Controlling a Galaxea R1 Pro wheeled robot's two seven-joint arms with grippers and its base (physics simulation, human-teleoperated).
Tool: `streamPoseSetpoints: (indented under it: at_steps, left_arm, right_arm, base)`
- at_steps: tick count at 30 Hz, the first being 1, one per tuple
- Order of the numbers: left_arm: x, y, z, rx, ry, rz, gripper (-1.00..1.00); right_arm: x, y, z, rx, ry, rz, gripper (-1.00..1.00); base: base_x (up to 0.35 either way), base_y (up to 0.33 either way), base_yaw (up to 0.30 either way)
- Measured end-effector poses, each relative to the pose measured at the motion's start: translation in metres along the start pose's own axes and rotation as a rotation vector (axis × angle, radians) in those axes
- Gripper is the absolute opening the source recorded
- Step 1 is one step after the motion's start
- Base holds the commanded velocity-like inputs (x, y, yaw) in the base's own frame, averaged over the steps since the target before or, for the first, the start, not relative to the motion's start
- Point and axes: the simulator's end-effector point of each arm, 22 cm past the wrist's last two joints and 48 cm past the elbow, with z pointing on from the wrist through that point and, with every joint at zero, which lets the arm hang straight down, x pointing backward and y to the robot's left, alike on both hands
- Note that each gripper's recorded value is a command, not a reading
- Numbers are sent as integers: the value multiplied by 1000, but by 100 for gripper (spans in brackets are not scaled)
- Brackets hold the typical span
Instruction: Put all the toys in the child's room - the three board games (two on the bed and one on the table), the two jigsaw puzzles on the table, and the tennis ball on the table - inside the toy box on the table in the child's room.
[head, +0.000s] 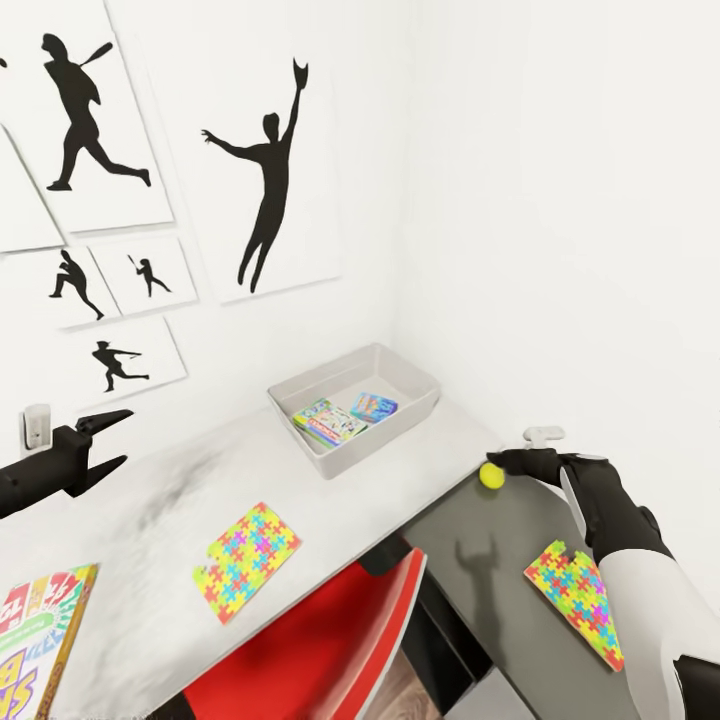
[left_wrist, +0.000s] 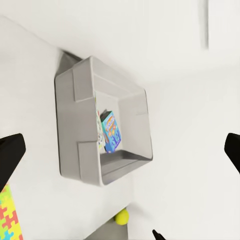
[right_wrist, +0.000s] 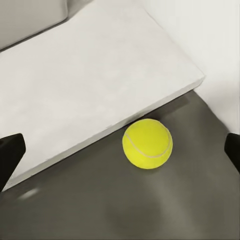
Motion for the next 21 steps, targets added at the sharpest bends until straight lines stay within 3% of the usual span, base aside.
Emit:
streamPoseSetpoints:
  at_steps: [21]
  left_arm:
    - [0,9,-4,-16,11,-18,100]
  right_arm:
    - [-13,-5,0,6,-23,-14,100]
  base:
    - [-14,-24,6]
